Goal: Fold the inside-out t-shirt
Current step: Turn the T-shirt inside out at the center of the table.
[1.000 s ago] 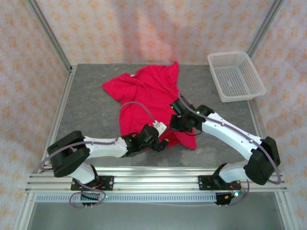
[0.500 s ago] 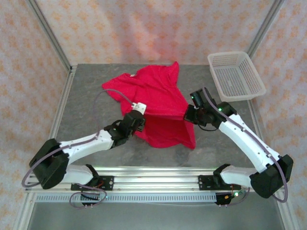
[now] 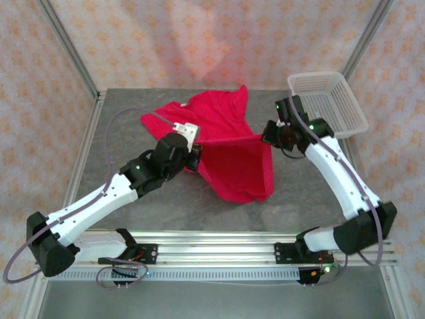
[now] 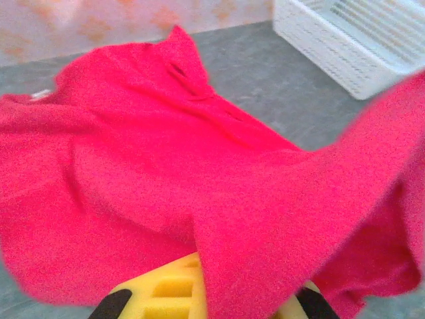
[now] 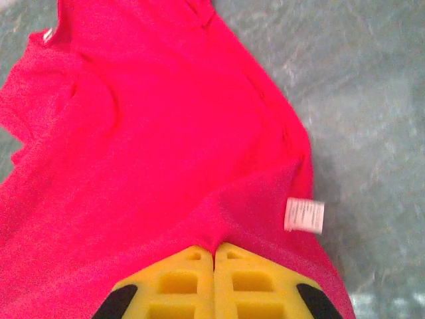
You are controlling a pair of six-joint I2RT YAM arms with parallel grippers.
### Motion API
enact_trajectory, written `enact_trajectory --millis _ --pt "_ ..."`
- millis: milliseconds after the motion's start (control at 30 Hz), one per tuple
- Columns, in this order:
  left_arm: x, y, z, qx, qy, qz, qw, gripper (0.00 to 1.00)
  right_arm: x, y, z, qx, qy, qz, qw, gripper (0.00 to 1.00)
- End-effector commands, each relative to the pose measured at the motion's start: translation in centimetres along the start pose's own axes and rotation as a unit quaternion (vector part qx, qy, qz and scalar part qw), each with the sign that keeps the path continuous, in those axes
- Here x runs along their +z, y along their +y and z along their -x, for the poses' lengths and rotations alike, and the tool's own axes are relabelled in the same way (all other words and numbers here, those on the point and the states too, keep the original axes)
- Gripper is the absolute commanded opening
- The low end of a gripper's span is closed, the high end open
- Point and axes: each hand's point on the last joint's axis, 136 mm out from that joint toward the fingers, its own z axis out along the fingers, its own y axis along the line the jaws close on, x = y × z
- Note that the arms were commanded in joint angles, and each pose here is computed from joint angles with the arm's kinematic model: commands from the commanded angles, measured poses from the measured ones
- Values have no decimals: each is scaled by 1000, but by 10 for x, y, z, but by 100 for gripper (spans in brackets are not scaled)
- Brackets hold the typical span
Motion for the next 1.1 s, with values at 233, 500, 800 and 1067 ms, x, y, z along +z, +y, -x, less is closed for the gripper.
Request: enact_trajectory --millis 233,500,800,1067 --pt "104 -37 -33 -90 192 -43 976 0 149 -59 53 38 81 -111 990 17" --pt "125 -42 -15 -143 220 -54 963 0 92 -56 10 34 51 -59 996 30" --pt "104 -48 19 -165 193 -71 965 0 127 16 -95 136 25 145 980 0" --pt "66 -59 66 -218 149 -95 960 0 204 128 -76 151 23 215 965 0"
